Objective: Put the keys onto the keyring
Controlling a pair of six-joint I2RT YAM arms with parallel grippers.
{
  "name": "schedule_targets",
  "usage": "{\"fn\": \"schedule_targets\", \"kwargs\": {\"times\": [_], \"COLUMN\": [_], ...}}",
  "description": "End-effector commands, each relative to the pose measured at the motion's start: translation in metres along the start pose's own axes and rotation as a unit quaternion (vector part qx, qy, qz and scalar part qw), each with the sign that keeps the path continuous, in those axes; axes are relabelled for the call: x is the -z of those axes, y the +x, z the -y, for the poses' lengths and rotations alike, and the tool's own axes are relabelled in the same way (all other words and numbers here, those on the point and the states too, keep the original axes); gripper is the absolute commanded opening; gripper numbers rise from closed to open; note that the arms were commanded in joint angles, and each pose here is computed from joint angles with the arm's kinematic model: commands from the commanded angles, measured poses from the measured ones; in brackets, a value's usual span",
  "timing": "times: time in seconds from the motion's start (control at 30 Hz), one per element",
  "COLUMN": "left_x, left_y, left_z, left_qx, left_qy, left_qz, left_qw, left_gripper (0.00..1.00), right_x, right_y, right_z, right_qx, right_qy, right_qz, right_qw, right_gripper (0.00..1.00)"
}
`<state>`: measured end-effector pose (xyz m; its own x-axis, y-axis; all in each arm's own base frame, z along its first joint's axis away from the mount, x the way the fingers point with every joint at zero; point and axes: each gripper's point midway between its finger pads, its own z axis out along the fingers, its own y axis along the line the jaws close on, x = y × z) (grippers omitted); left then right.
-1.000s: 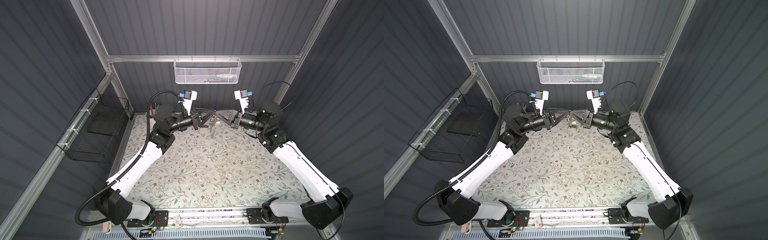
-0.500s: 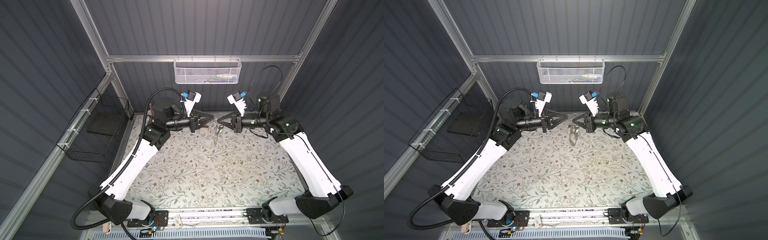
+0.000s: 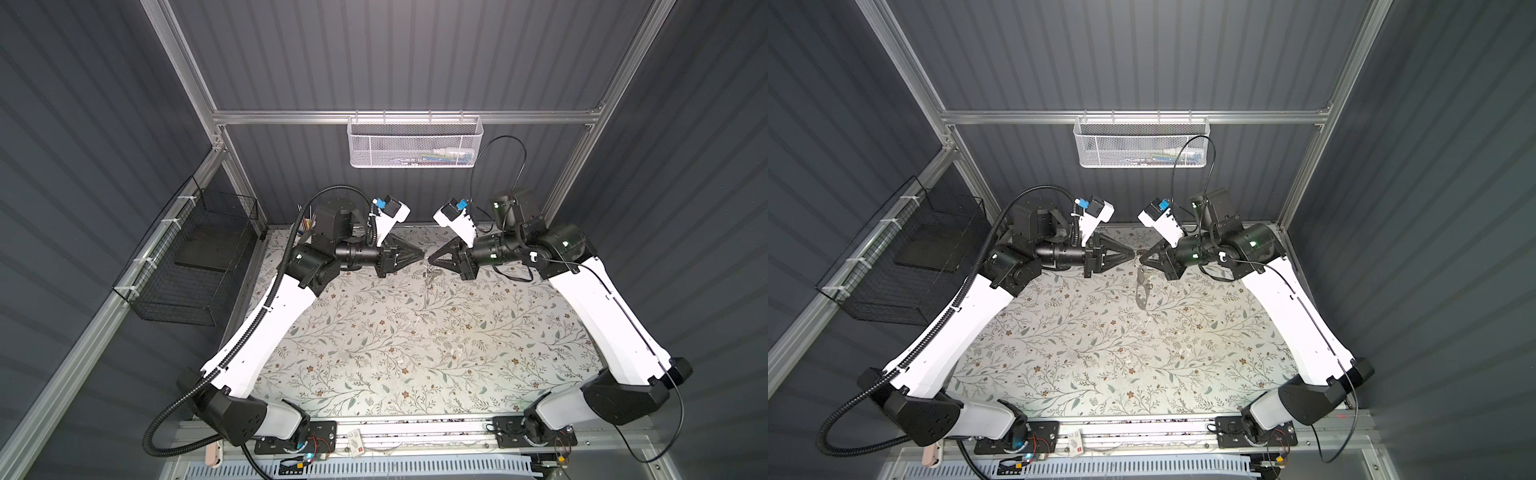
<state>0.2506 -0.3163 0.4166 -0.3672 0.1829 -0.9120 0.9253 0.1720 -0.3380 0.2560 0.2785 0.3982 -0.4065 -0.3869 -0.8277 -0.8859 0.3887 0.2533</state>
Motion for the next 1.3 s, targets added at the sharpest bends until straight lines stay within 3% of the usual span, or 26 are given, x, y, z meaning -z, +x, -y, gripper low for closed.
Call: {"fn": "schedule_targets", "kwargs": {"times": [0.0, 0.7, 0.93, 1.13, 1.27], "left_x": [0.002, -0.003, -0.005, -0.004, -0.005], "left_y": [0.002, 0.013, 0.013, 0.006, 0.004], "left_z": [0.006, 0.011, 0.011, 0.011, 0.009], "left_qx": [-0.008, 0.005, 0.008, 0.000, 0.000], "left_qy": [0.015, 0.051, 0.057, 0.054, 0.051], "left_qz": [-0.012, -0.037, -0.037, -0.021, -0.011], "left_qw": [1.000, 0.998, 0.998, 0.998, 0.999], "left_gripper": [0.18, 0.17, 0.12, 0.01, 0.00], "right_x": [0.005, 0.002, 0.001, -0.002, -0.002], "right_y": [-0.005, -0.010, -0.010, -0.008, -0.008], "right_z": [-0.007, -0.015, -0.015, -0.017, -0.017], "right_qx": [0.022, 0.035, 0.031, 0.030, 0.029], "right_qy": [0.001, -0.005, -0.012, -0.018, -0.016], "right_qz": [0.007, 0.015, 0.015, 0.013, 0.016], "right_qw": [1.000, 0.999, 0.999, 0.999, 0.999], "right_gripper": [0.05, 0.06, 0.06, 0.06, 0.07]}}
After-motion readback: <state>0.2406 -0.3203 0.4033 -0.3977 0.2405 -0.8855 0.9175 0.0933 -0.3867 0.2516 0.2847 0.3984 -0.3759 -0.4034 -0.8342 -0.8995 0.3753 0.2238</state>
